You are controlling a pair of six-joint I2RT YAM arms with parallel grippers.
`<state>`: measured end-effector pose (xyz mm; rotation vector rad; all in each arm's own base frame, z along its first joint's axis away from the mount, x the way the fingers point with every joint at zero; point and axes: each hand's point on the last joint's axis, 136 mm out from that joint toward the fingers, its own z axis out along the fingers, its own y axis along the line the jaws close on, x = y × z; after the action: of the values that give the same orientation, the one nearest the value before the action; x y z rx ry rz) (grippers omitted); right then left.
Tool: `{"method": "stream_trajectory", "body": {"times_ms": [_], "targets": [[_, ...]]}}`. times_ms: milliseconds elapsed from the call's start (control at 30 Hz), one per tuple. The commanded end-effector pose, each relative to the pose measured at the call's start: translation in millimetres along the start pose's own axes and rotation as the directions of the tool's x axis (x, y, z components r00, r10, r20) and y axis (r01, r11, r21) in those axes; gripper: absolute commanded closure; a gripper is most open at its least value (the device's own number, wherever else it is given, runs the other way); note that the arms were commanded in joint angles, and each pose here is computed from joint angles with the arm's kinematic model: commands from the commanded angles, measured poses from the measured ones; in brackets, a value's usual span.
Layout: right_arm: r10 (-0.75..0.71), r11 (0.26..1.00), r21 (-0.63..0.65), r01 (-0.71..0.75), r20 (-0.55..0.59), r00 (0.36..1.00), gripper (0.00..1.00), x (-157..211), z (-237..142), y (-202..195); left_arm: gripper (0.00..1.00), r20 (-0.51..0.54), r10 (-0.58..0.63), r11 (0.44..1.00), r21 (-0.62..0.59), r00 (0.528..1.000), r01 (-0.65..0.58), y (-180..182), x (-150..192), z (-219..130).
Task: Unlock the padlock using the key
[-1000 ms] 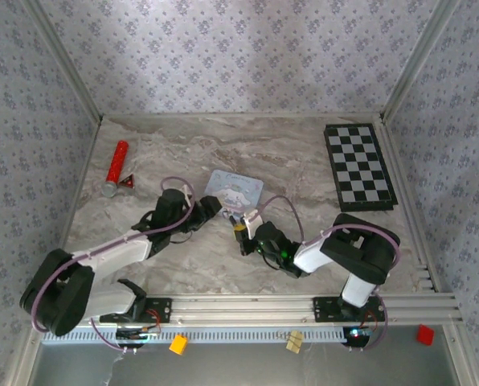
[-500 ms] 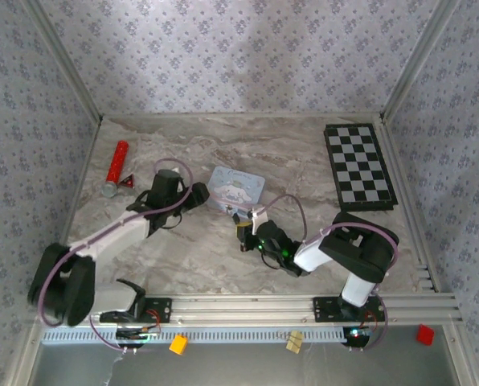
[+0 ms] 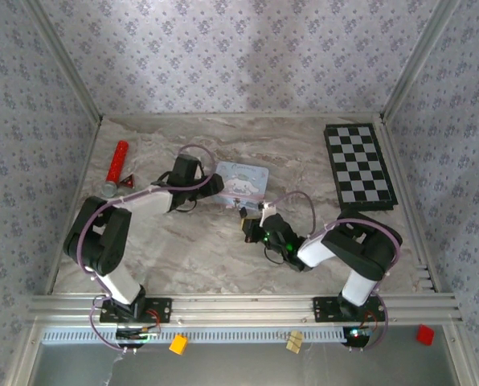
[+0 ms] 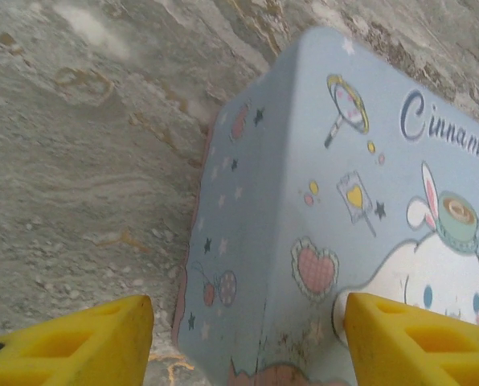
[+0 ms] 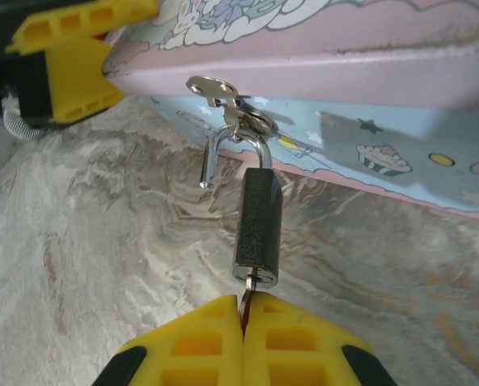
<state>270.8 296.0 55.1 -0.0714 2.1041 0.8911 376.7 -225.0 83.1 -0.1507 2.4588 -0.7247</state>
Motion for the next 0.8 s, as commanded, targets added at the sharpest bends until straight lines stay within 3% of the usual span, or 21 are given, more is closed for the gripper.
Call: {"method": "stream_trajectory", "body": {"times_ms": [0, 333, 767], "targets": [[0.066, 0.996, 0.055, -0.067, 0.014, 0.998, 1.0, -3.9, -5.4, -17.7, 0.36, -0.041, 0.014, 1.0, -0.018, 0.999, -0.015, -2.4, 18.0, 8.9], [0.07, 0.981, 0.176, -0.079, 0.057, 0.996, 1.0, -21.4, -15.0, -39.7, 0.42, -0.03, -0.013, 0.999, -0.034, 0.999, 0.012, -25.5, 50.5, 8.2], [0.059, 0.971, 0.225, -0.077, 0.084, 0.995, 1.0, -43.8, -23.3, -57.9, 0.43, -0.036, 0.0, 0.999, 0.034, 0.999, 0.001, -64.4, 68.6, 13.6]]}}
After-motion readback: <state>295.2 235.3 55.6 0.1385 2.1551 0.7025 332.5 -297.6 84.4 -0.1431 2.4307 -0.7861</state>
